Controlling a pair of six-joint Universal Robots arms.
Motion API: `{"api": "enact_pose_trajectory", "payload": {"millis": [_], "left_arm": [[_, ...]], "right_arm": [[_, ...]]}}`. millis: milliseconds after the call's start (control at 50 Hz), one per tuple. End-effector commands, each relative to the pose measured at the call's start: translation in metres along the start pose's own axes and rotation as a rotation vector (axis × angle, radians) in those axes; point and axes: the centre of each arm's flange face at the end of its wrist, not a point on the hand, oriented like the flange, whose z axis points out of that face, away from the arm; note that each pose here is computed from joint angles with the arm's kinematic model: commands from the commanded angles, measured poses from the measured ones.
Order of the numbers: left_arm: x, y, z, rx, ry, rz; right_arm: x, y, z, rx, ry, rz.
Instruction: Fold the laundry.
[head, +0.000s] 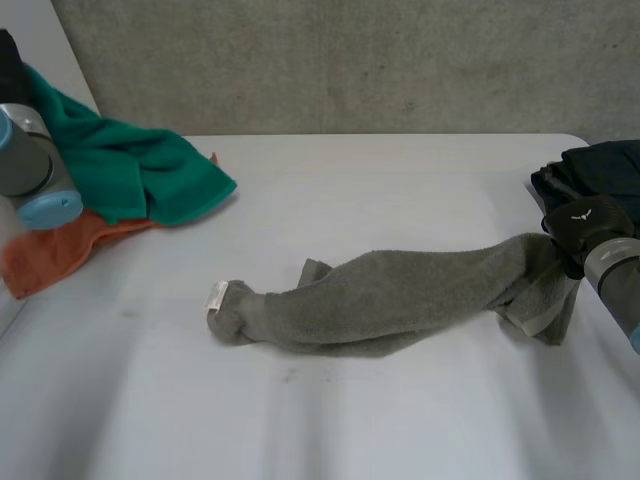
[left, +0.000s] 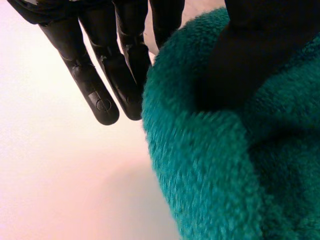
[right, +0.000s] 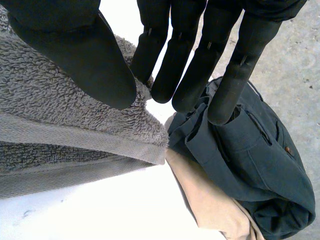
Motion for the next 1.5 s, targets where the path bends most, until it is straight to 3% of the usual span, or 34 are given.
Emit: {"api": "enact_pose_trajectory", "payload": {"millis": [20,160,260,340,420,580,640,720,900,1040,1080,1240,1320,1440,1500], "left_arm": [[0.026,0.022,-0.024,-0.079,0.117,0.033],[0.043,0.003,-0.059,-0.084,0.244,0.017],[0.033,-0.021,-0.075,-0.054,0.297,-0.01],[0.033,-0.04,-0.101,-0.03,0.435,-0.073],[0.04,-0.055,-0.146,-0.082,0.653,-0.158],[0.026,-0.097,-0.241,-0.218,0.969,-0.423],[0.023,-0.106,-0.276,-0.245,1.059,-0.474],[0.025,-0.111,-0.31,-0.247,1.141,-0.464],[0.057,-0.098,-0.329,-0.276,1.2,-0.391],[0.062,-0.102,-0.326,-0.273,1.095,-0.27],[0.051,-0.112,-0.321,-0.256,1.065,-0.26],[-0.059,-0.18,-0.278,-0.101,0.871,-0.378],[-0.095,-0.193,-0.273,-0.072,0.823,-0.405],[-0.103,-0.188,-0.28,-0.126,0.862,-0.369],[-0.087,-0.175,-0.285,-0.176,0.901,-0.328]], "right_arm": [[0.0,0.0,0.0,-0.001,-0.001,0.001],[-0.004,-0.002,-0.002,0.007,-0.014,-0.001],[-0.005,-0.004,-0.003,0.013,-0.018,-0.002],[-0.005,-0.003,-0.003,0.014,-0.022,0.0],[-0.007,-0.003,-0.005,0.015,-0.033,0.011],[-0.002,-0.017,-0.015,0.067,-0.068,0.012],[-0.001,-0.017,-0.017,0.061,-0.073,0.013],[-0.001,-0.016,-0.018,0.059,-0.075,0.012],[-0.003,-0.019,-0.025,0.058,-0.085,0.007],[0.012,-0.032,-0.045,0.047,-0.093,0.004],[0.024,-0.047,-0.058,0.068,-0.081,-0.008],[0.062,-0.097,-0.115,0.126,-0.091,-0.058],[0.079,-0.108,-0.13,0.106,-0.097,-0.065],[0.081,-0.11,-0.135,0.092,-0.129,-0.06],[0.071,-0.096,-0.119,0.038,-0.186,-0.047]]}}
